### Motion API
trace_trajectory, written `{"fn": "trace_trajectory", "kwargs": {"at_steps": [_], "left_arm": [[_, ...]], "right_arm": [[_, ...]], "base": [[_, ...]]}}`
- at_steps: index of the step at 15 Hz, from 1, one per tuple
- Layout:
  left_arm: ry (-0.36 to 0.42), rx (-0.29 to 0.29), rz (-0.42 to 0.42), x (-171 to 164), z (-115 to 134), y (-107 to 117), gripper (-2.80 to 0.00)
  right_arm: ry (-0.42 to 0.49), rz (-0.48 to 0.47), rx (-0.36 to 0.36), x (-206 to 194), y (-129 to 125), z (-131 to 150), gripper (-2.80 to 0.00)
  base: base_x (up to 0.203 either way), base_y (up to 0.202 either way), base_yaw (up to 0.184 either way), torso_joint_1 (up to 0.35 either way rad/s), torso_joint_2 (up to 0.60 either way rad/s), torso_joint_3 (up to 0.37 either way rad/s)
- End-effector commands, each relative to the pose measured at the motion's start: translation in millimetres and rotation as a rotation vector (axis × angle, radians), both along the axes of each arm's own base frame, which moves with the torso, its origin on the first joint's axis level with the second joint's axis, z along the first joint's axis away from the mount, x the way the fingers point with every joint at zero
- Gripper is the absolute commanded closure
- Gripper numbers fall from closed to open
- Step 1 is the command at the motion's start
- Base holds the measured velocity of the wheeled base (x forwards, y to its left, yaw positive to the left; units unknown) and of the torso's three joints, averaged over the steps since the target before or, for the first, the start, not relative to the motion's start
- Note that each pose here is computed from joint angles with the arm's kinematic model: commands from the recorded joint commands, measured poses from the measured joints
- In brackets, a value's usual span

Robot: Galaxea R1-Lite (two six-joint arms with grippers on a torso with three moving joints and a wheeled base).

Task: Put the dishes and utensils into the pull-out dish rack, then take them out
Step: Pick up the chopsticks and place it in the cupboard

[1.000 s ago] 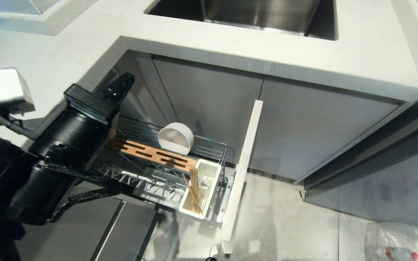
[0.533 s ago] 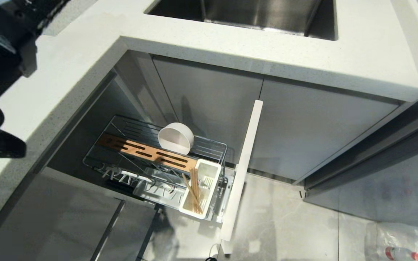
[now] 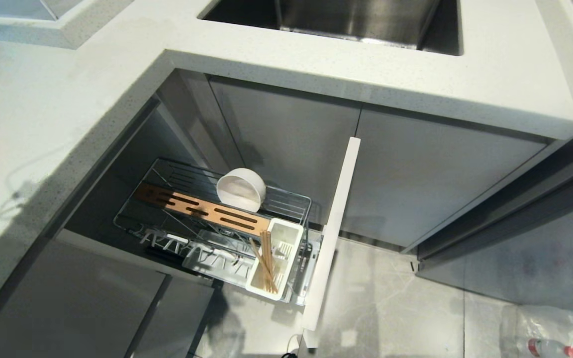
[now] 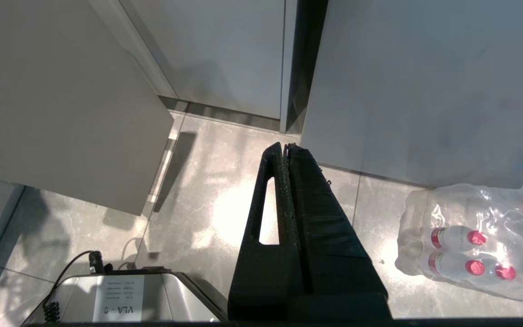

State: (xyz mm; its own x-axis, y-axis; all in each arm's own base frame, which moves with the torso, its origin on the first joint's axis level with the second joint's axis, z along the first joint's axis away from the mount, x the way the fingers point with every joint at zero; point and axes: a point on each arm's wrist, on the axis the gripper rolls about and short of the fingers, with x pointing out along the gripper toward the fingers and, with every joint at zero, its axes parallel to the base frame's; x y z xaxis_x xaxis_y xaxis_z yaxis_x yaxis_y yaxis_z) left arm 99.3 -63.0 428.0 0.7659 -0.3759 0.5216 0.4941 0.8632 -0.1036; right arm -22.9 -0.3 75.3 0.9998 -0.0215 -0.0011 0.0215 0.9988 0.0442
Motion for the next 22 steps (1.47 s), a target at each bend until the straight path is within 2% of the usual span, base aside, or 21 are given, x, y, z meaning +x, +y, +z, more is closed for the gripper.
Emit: {"fn": "trace_trajectory", "kwargs": {"at_steps": [1,2,5,9,10,12,14,17,18,20,22], "left_arm": [[0.016,0.034,0.015,-5.7,10.4,1.3,0.0],[0.004,0.085,0.054,-7.2,13.3,1.3,0.0],[-0.052,0.161,0.176,-4.1,23.9,2.3,0.0],[-0.053,0.175,0.456,21.6,41.1,21.8,0.0],[-0.016,0.183,0.545,26.4,43.9,28.9,0.0],[0.128,0.188,0.742,28.7,42.4,42.8,0.0],[0.184,0.171,0.834,29.9,40.7,53.5,0.0],[0.278,0.09,0.961,55.4,30.6,70.6,0.0],[0.309,0.034,0.992,68.5,26.1,75.0,0.0],[0.345,-0.149,1.058,82.4,19.5,81.5,0.0],[0.366,-0.271,1.115,88.2,12.9,94.6,0.0]], "right_arm": [[0.003,0.001,0.0,0.2,0.0,-0.4,0.0],[0.004,0.0,0.0,0.2,0.0,-0.5,0.0],[0.003,0.0,0.0,0.2,0.0,-0.5,0.0],[0.003,0.0,0.0,0.2,0.0,-0.5,0.0],[0.003,0.002,0.0,0.2,0.0,-0.5,0.0],[0.002,0.001,0.0,0.2,0.0,-0.4,0.0],[0.002,0.0,0.0,0.2,0.0,-0.4,0.0],[0.002,0.0,0.0,0.2,0.0,-0.4,0.0],[0.002,0.0,0.0,0.2,0.0,-0.4,0.0],[0.003,0.001,0.0,0.2,0.0,-0.5,0.0],[0.002,0.001,0.0,0.2,0.0,-0.4,0.0]], "base": [[0.0,0.0,0.0,0.0,0.0,0.0],[0.0,0.0,0.0,0.0,0.0,0.0],[0.0,0.0,0.0,0.0,0.0,0.0],[0.0,0.0,0.0,0.0,0.0,0.0],[0.0,0.0,0.0,0.0,0.0,0.0],[0.0,0.0,0.0,0.0,0.0,0.0],[0.0,0.0,0.0,0.0,0.0,0.0],[0.0,0.0,0.0,0.0,0.0,0.0],[0.0,0.0,0.0,0.0,0.0,0.0],[0.0,0.0,0.0,0.0,0.0,0.0],[0.0,0.0,0.0,0.0,0.0,0.0]]}}
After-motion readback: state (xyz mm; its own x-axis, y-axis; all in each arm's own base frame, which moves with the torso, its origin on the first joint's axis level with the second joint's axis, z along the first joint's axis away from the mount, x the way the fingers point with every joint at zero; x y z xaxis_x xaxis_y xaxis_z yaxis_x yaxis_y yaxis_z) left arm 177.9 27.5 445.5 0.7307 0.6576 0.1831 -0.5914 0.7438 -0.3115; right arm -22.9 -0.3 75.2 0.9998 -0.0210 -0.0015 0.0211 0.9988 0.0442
